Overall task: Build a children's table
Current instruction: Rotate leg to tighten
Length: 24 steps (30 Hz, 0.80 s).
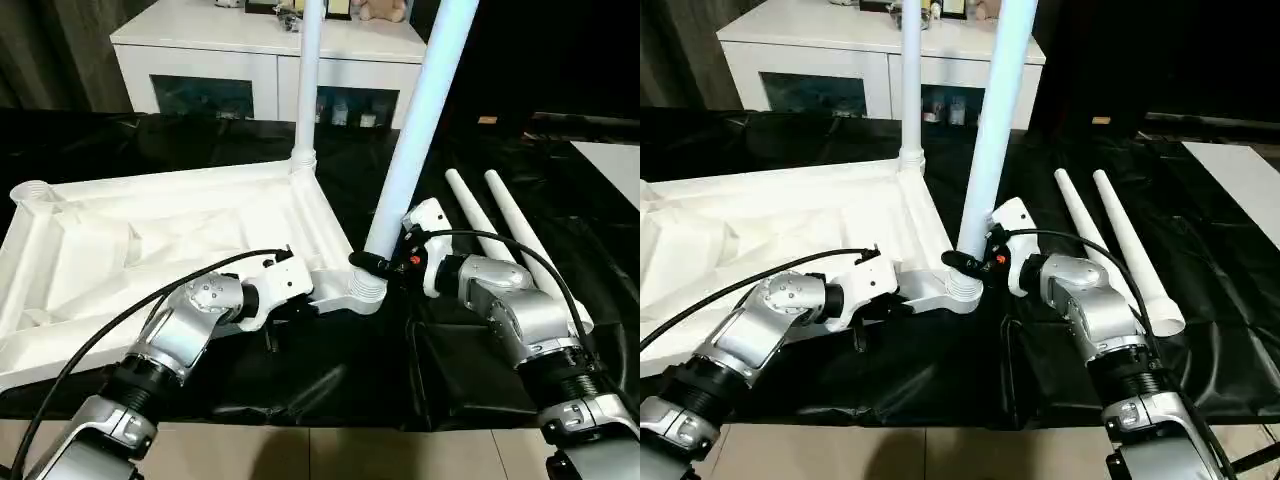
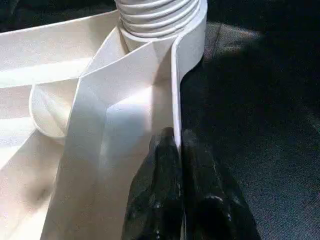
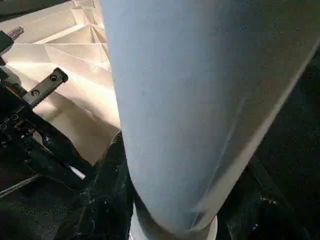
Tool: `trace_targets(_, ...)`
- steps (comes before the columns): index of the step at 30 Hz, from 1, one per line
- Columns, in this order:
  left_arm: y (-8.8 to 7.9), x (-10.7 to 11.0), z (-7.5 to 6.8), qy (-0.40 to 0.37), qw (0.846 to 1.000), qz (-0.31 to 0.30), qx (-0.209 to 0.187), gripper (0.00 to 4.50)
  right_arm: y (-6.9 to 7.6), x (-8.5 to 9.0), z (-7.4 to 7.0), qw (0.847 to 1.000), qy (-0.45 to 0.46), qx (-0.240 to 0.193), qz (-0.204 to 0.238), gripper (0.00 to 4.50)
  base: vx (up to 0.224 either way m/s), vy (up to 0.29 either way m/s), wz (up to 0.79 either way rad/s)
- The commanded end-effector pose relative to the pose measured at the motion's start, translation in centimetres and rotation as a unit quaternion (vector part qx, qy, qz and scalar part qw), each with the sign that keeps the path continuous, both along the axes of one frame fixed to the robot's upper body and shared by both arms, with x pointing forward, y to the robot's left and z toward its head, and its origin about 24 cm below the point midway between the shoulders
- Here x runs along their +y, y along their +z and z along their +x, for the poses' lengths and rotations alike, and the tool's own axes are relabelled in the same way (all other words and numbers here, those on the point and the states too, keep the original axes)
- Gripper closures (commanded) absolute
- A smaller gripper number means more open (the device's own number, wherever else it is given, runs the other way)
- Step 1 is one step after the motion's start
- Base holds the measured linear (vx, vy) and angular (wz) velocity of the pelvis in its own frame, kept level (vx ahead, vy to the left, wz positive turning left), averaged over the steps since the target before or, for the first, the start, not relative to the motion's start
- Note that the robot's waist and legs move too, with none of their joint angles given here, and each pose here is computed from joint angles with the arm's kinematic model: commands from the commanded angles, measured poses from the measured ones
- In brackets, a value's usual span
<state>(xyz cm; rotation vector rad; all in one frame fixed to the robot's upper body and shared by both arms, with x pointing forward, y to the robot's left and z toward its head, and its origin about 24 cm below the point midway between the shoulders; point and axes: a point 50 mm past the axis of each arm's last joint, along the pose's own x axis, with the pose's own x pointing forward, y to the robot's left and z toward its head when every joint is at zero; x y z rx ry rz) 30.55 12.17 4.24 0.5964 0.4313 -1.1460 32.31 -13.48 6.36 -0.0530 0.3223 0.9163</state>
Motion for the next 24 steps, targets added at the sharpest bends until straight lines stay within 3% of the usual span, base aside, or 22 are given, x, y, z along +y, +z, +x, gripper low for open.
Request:
trace_targets(1, 1.2, 0.4, 0.4, 0.012, 0.999, -0.01, -0.032, 4.5, -6.5, -2.9, -2.8, 0.984, -0.059, 0.152, -0.078, 2.66, 0.0, 0.0, 0.0)
trace_targets(7, 1.0, 0.6, 1.3, 0.088, 0.995, -0.03, -0.027, 4.5, -6.6, -2.6, -1.8, 0.977, -0.155, 0.112, -0.092, 2.66, 0.0, 0.0, 0.0)
trace_targets(12, 0.5, -0.2, 2.6, 0.184, 0.982, -0.046, -0.02, 4.5, -6.6, -1.9, -0.2, 0.937, -0.324, 0.09, -0.099, 2.66, -0.037, -0.001, 0.03)
trace_targets(13, 0.3, -1.0, 3.0, 0.223, 0.973, -0.054, -0.006, 4.5, -6.7, -1.2, 0.3, 0.919, -0.372, 0.099, -0.087, 2.66, -0.051, -0.039, 0.21)
trace_targets(14, 0.3, -1.0, 3.0, 0.223, 0.973, -0.054, -0.006, 4.5, -6.7, -1.2, 0.3, 0.919, -0.372, 0.099, -0.087, 2.66, 0.056, -0.122, 0.03)
trace_targets(15, 0.1, -1.9, 3.2, 0.25, 0.967, -0.059, 0.008, 4.5, -6.8, -0.6, 0.7, 0.904, -0.406, 0.113, -0.074, 2.66, 0.028, -0.076, -0.17)
trace_targets(17, 0.0, -2.3, 3.3, 0.262, 0.963, -0.06, 0.014, 4.5, -6.8, -0.3, 0.8, 0.895, -0.423, 0.119, -0.072, 2.66, 0.075, -0.016, -0.33)
trace_targets(20, 0.3, -5.6, 3.2, 0.287, 0.954, -0.074, 0.035, 4.5, -7.0, 0.7, 1.3, 0.859, -0.486, 0.143, -0.067, 2.66, 0.02, 0.009, -0.08)
trace_targets(24, 1.0, -7.5, 3.1, 0.288, 0.953, -0.086, 0.041, 4.5, -7.1, 1.5, 1.6, 0.853, -0.495, 0.142, -0.081, 2.66, 0.0, 0.0, 0.0)
